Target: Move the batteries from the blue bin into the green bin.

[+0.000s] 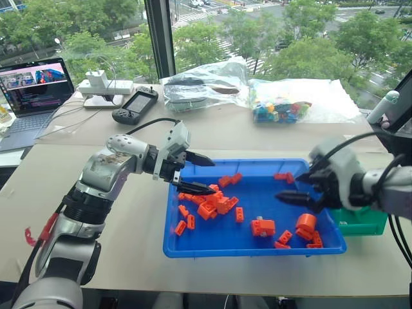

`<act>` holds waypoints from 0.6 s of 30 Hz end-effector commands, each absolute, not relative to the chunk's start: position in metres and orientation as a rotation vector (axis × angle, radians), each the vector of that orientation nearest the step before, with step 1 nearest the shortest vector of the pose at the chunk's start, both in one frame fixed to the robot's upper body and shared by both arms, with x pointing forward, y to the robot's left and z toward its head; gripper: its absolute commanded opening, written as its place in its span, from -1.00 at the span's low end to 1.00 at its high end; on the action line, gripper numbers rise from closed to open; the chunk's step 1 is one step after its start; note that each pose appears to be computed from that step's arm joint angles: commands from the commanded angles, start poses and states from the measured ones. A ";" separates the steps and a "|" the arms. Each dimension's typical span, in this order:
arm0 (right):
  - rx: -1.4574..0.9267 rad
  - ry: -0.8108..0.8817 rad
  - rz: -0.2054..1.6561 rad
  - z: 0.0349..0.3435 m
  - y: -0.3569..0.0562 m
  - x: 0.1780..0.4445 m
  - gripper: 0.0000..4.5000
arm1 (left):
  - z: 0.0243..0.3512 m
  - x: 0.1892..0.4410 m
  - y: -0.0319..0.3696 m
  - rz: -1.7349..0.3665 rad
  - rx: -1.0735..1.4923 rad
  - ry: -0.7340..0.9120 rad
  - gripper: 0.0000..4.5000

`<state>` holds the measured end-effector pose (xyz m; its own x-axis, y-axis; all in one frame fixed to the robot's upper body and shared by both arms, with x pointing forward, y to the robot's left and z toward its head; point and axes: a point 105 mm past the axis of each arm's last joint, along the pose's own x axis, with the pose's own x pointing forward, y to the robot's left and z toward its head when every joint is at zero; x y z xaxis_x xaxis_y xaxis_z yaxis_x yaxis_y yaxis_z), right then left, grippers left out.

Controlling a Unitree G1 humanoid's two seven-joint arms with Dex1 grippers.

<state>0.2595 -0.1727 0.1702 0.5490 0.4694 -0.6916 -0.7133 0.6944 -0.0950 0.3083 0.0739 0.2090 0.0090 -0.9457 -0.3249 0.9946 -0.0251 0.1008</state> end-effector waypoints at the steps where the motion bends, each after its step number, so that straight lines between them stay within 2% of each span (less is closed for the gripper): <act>1: -0.485 0.673 0.805 0.162 -0.158 0.250 0.98 | 0.218 0.304 0.071 -1.581 0.375 0.143 1.00; 5: -0.501 0.709 0.876 0.147 -0.147 0.241 0.98 | 0.218 0.304 0.072 -1.579 0.376 0.147 1.00; 12: -0.489 0.712 0.871 0.142 -0.145 0.243 0.98 | 0.217 0.303 0.074 -1.577 0.380 0.153 1.00; 13: -0.484 0.709 0.869 0.141 -0.144 0.244 0.76 | 0.217 0.304 0.074 -1.576 0.380 0.153 1.00; 14: -0.482 0.708 0.867 0.140 -0.143 0.245 0.67 | 0.217 0.304 0.074 -1.576 0.380 0.154 1.00; 18: -0.460 0.717 0.867 0.135 -0.140 0.245 0.08 | 0.217 0.304 0.075 -1.576 0.382 0.157 1.00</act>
